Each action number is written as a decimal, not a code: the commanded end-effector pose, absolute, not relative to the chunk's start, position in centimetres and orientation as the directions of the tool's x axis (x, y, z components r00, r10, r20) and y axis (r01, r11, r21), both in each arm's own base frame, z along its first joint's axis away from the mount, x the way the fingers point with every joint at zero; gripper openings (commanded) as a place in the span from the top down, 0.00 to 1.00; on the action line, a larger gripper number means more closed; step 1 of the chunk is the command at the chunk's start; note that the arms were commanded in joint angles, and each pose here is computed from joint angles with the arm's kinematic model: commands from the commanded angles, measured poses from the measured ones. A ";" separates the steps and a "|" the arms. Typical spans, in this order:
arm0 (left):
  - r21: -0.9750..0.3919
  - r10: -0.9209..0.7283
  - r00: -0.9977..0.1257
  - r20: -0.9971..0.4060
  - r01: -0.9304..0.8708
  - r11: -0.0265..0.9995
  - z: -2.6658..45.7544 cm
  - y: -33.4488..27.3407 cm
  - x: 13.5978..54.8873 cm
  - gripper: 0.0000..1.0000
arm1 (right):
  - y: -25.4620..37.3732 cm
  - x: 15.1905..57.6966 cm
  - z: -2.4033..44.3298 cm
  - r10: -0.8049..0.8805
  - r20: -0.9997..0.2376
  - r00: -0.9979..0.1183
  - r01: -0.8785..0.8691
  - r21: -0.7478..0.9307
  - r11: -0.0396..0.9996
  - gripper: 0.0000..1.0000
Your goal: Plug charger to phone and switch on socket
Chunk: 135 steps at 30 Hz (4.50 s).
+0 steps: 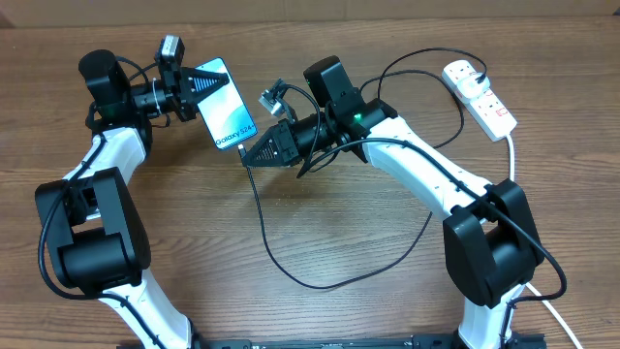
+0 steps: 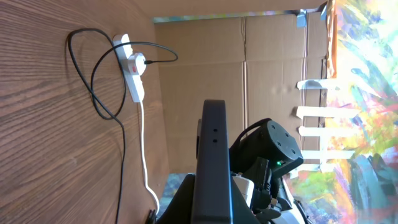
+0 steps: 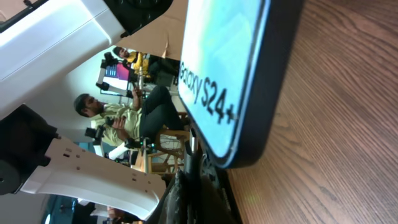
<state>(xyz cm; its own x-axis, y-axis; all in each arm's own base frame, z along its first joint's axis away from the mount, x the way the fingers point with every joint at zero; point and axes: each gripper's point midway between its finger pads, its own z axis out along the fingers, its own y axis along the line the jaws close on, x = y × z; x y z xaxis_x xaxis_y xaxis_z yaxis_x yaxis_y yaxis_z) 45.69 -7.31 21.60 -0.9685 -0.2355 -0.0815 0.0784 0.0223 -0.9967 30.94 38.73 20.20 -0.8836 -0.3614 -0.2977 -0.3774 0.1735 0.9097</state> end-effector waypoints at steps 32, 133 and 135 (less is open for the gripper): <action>-0.997 -0.166 -0.983 -0.080 0.079 0.012 22.4 -9.5 44.8 0.96 | 38.3 32.4 20.0 -0.328 -0.322 -0.888 -0.397 0.896 0.198 0.96; -0.667 -0.161 -0.948 -0.274 0.067 0.742 6.2 -7.1 44.8 0.96 | 26.3 39.4 14.5 -0.094 -0.265 -0.960 -0.257 0.685 0.682 0.37; -0.638 -0.080 -0.948 -0.306 0.142 0.757 6.8 -7.9 44.6 0.96 | 26.4 39.3 14.4 -0.099 -0.265 -0.959 -0.258 0.679 0.687 0.37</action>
<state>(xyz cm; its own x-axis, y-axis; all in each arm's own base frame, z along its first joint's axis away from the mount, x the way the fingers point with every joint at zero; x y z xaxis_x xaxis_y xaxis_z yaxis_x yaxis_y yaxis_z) 43.16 -7.24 5.50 -0.9585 -0.2467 -0.1430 -0.0654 0.6782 -0.7320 39.32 26.01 12.34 -0.9762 -0.0875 -0.1985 -0.2040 0.6814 0.7029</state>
